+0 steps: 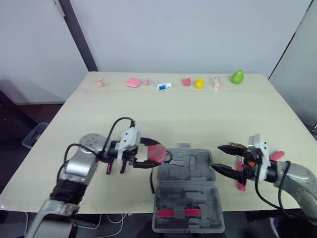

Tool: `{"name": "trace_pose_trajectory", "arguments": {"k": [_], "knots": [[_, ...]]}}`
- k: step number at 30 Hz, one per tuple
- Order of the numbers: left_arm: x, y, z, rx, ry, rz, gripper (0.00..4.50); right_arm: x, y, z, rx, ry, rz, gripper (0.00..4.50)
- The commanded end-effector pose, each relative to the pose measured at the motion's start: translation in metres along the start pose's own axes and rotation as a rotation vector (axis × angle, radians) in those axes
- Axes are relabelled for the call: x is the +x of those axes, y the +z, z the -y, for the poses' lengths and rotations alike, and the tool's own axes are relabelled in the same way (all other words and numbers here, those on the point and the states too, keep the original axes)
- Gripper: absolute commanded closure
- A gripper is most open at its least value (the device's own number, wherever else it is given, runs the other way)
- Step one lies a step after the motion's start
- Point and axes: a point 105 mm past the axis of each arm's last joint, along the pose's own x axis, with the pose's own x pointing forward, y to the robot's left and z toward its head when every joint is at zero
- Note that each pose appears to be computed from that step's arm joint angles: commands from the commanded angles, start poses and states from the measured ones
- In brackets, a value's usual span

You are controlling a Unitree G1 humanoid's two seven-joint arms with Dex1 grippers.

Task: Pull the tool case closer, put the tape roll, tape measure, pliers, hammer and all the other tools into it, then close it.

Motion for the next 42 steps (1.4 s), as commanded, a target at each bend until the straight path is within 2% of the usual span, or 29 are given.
{"name": "trace_pose_trajectory", "arguments": {"k": [1, 9, 16, 19, 20, 21, 26, 31, 33, 34, 36, 42], "knots": [[0.015, 0.026, -0.006, 0.072, -0.006, 0.088, 1.51, 0.007, 0.013, -0.007, 0.102, -0.005, 0.048, 0.0], [0.046, 0.046, -0.015, 0.141, -0.016, 0.173, 1.51, 0.032, 0.021, -0.028, 0.451, 0.034, 0.111, 0.0], [0.058, 0.048, -0.015, 0.183, -0.037, 0.171, 1.51, 0.049, 0.03, -0.031, 0.649, -0.009, 0.144, 0.0], [0.06, 0.048, -0.016, 0.184, -0.035, 0.175, 1.51, 0.05, 0.032, -0.033, 0.675, -0.018, 0.132, 0.68], [0.061, 0.047, -0.016, 0.184, -0.036, 0.176, 1.51, 0.051, 0.032, -0.034, 0.68, -0.02, 0.128, 1.29], [0.062, 0.046, -0.016, 0.185, -0.039, 0.174, 1.51, 0.051, 0.032, -0.034, 0.686, -0.023, 0.125, 1.58], [0.065, 0.042, -0.014, 0.198, -0.053, 0.162, 1.51, 0.05, 0.032, -0.032, 0.695, -0.043, 0.112, 3.89], [0.067, 0.041, -0.011, 0.185, -0.075, 0.165, 1.51, 0.049, 0.033, -0.033, 0.688, -0.041, 0.104, 3.99], [0.067, 0.041, -0.011, 0.178, -0.075, 0.168, 0.49, 0.048, 0.033, -0.033, 0.684, -0.037, 0.104, 3.99], [0.067, 0.041, -0.011, 0.175, -0.073, 0.17, 0.14, 0.046, 0.033, -0.033, 0.683, -0.036, 0.105, 3.99], [0.063, 0.04, -0.011, 0.159, -0.073, 0.17, 0.0, 0.04, 0.033, -0.03, 0.683, -0.045, 0.107, 3.99], [0.041, 0.036, -0.002, 0.063, -0.142, 0.162, 0.0, 0.012, 0.021, -0.011, 0.699, -0.122, 0.094, 3.99]]}}
